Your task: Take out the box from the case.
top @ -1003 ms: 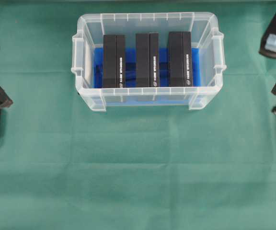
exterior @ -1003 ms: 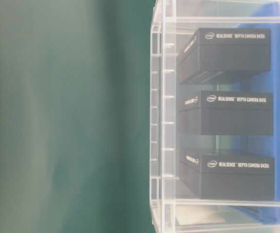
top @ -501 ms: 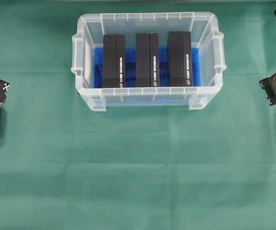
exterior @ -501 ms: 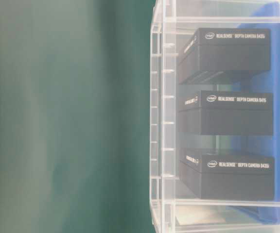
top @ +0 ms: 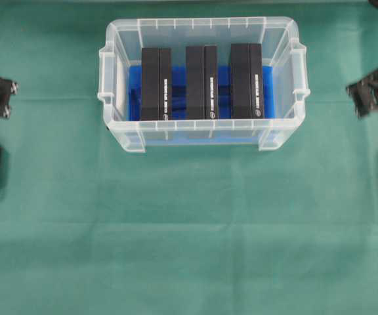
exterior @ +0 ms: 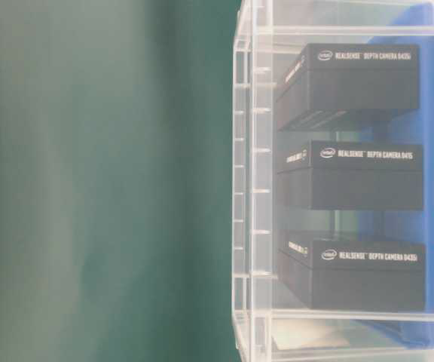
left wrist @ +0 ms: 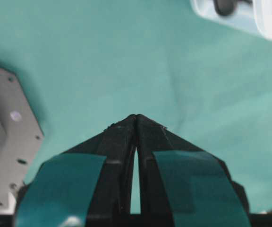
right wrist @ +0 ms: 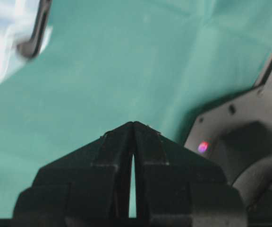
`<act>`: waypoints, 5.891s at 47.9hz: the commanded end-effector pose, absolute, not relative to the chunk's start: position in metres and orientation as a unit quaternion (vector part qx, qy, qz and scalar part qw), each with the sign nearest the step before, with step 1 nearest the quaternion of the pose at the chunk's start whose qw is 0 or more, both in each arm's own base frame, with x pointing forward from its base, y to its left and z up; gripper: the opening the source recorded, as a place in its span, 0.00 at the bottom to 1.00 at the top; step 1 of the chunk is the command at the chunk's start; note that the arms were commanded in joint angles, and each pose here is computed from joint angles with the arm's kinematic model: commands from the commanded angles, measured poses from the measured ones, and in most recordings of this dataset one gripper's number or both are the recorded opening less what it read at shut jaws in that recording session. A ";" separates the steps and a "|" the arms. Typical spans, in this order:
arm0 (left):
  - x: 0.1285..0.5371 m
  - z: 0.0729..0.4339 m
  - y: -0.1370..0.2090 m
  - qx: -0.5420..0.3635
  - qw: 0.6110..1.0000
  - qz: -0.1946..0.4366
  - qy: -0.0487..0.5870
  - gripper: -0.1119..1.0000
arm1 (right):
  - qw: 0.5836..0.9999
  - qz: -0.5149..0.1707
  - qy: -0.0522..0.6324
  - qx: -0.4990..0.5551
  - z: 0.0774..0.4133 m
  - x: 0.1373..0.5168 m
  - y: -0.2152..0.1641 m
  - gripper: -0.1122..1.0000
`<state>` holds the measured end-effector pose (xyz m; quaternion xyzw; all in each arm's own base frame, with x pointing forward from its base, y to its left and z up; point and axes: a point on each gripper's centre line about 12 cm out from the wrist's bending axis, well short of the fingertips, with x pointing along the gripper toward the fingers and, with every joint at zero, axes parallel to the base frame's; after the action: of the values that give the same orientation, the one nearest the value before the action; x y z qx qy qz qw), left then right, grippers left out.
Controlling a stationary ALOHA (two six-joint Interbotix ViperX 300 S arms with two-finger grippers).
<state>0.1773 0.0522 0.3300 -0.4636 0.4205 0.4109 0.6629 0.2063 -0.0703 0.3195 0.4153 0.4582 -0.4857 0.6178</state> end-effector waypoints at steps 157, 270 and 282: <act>0.183 0.325 0.108 -0.479 0.620 0.475 0.401 0.97 | 0.588 -0.534 0.361 0.488 0.304 0.278 -0.133 0.96; 0.183 0.325 0.113 -0.483 0.623 0.478 0.388 0.97 | 0.624 -0.488 0.368 0.487 0.288 0.455 -0.131 0.96; 0.184 0.325 0.114 -0.482 0.627 0.476 0.385 0.97 | 0.624 -0.489 0.367 0.487 0.288 0.454 -0.132 0.96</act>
<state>0.1841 0.1123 0.3201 -0.4822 0.3948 0.4770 0.6198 0.4551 -0.1312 0.2709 0.4806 0.3827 -0.4955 0.6140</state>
